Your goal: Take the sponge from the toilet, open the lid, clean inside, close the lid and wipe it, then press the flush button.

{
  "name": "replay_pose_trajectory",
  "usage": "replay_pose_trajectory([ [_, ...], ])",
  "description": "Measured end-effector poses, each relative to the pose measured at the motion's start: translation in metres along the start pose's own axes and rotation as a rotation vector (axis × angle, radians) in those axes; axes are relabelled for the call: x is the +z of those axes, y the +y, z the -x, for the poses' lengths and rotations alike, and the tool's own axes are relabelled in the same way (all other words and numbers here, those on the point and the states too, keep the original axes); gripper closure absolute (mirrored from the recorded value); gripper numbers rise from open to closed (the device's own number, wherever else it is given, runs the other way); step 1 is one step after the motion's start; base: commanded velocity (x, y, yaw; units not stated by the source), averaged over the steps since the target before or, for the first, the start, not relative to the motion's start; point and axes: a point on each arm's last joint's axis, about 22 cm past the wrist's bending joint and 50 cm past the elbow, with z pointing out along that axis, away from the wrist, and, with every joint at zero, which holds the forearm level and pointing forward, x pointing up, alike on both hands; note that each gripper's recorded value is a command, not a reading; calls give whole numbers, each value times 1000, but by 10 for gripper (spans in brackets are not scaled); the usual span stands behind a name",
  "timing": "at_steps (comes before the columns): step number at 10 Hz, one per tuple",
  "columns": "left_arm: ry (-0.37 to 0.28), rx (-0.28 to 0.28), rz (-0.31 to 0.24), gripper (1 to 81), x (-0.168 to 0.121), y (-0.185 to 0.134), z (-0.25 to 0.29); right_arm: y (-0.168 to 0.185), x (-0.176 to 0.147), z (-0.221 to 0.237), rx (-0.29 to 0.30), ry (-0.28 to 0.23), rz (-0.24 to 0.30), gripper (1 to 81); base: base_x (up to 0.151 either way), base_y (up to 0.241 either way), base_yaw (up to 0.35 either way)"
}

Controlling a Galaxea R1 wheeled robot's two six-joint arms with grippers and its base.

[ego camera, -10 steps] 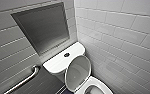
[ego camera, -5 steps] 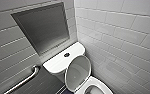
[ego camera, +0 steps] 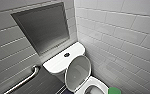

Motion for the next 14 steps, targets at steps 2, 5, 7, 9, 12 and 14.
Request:
replay_pose_trajectory([
  [2, 9, -20, -3, 10, -2, -2, 3, -36, 54, 14, -68, -104, -15, 811, 0, 0, 0],
  [5, 44, -115, -22, 10, -8, -10, 22, -91, 148, 64, -165, -279, -55, 811, 0, 0, 0],
  [7, 58, -165, -31, 10, -11, -12, 35, -97, 182, 78, -214, -333, -37, 811, 0, 0, 0],
  [9, 55, -172, -30, 10, -11, -11, 40, -102, 192, 79, -225, -336, -38, 811, 0, 0, 0],
  [12, 57, -172, -31, 10, -11, -11, 39, -92, 219, 82, -224, -318, -3, 811, 0, 0, 0],
  [14, 57, -172, -31, 10, -11, -12, 39, -86, 242, 92, -217, -303, 20, 811, 0, 0, 0],
])
